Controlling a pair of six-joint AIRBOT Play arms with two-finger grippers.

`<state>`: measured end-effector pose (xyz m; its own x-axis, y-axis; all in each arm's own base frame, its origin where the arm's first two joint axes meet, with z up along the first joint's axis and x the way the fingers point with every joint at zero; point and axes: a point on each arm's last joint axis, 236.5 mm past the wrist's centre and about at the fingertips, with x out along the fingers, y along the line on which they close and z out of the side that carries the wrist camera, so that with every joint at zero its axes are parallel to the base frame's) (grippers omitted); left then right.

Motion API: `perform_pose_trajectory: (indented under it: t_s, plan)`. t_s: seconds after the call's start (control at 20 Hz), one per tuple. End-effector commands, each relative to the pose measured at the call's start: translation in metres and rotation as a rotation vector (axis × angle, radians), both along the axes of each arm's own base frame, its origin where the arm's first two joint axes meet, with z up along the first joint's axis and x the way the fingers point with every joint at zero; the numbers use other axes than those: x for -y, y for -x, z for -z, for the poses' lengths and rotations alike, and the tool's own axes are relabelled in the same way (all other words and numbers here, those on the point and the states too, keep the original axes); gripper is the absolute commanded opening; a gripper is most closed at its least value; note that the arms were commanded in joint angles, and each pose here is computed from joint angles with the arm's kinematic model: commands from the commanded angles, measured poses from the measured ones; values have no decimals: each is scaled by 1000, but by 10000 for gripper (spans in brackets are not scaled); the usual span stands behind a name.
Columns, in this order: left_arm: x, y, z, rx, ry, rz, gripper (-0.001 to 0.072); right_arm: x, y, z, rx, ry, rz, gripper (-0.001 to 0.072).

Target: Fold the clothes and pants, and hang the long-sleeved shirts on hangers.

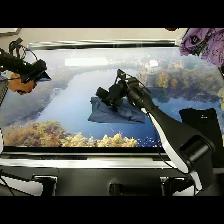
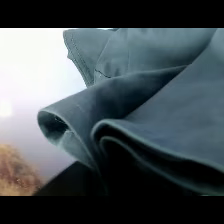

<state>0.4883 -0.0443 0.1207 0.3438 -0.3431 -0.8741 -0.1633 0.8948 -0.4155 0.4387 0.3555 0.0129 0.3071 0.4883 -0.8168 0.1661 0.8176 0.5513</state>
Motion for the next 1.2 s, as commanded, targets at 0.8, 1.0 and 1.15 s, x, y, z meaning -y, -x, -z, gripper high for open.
perform_pose_trajectory:
  t_s: [0.8,1.0,1.15]
  plan:
    - [-1,1,1,0,-3,4,15,325,-23,-77,76,30,84,487]
    - [-1,1,0,2,-5,10,16,320,-2,-3,-41,-187,43,486]
    - [-1,1,0,4,-5,10,16,290,14,54,-137,-247,-24,485]
